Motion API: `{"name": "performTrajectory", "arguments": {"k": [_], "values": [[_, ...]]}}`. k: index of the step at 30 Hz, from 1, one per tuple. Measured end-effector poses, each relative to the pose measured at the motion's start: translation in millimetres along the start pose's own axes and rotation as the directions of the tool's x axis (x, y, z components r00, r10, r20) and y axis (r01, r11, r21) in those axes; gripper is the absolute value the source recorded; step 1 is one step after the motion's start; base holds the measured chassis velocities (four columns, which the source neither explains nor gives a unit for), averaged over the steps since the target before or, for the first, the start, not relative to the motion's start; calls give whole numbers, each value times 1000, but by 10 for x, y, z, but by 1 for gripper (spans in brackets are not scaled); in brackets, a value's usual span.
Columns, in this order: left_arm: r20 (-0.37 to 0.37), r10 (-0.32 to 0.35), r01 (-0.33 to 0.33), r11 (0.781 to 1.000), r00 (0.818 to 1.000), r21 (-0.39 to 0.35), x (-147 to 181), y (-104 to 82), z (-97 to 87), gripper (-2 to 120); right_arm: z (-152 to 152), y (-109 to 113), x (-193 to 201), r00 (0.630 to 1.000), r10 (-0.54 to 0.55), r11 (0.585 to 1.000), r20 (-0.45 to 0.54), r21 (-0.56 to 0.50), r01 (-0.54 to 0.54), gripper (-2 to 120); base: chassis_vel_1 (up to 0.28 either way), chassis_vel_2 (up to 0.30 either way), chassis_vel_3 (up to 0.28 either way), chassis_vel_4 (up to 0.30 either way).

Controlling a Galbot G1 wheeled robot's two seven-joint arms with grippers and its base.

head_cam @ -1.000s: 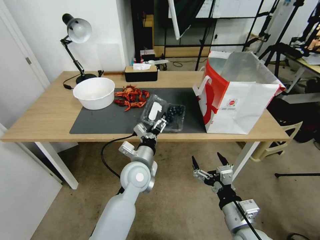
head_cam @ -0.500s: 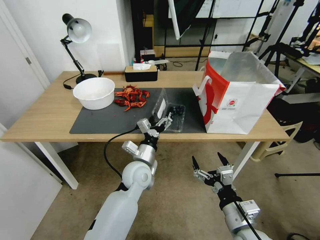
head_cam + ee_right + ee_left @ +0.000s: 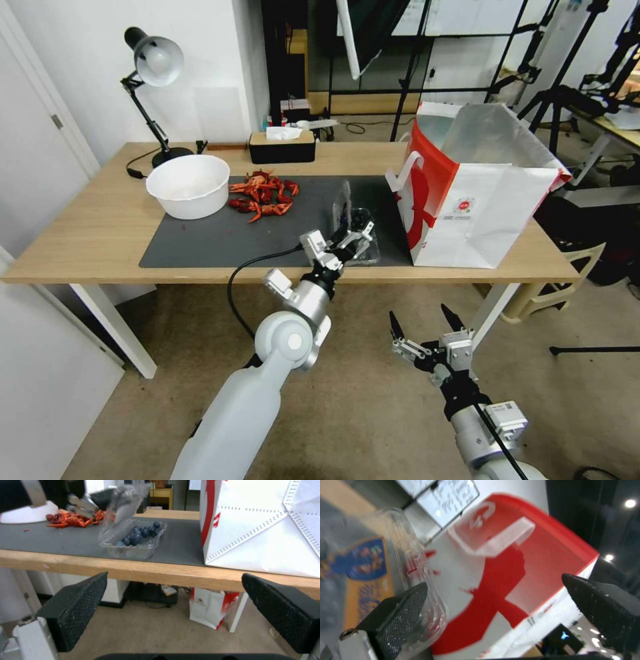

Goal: Close the takeout container lid, then place the container into the takeout bag.

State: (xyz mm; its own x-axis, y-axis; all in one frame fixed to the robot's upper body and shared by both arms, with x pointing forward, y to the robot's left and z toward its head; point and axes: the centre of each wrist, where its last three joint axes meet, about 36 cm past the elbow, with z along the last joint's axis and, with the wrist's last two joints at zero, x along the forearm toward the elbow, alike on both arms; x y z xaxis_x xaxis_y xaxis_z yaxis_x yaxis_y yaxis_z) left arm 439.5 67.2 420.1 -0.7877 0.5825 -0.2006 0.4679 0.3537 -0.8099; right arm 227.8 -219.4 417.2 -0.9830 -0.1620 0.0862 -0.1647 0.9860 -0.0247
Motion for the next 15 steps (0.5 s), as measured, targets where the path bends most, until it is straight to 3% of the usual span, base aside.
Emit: {"name": "performTrajectory", "arguments": {"k": [5,10,15], "values": [[-46,-32,36,997,998,71,-94,30,23,100,1,-9,6,1000,3,1000,1,1,-3,100,0,0,0,0],[-67,-59,65,994,996,92,-134,37,1,98,7,-13,8,1000,4,1000,2,0,-4,100,0,0,0,0],[-85,-109,114,991,990,63,-143,59,-22,81,15,-12,5,1000,5,1000,1,-2,-5,100,0,0,0,0]]}}
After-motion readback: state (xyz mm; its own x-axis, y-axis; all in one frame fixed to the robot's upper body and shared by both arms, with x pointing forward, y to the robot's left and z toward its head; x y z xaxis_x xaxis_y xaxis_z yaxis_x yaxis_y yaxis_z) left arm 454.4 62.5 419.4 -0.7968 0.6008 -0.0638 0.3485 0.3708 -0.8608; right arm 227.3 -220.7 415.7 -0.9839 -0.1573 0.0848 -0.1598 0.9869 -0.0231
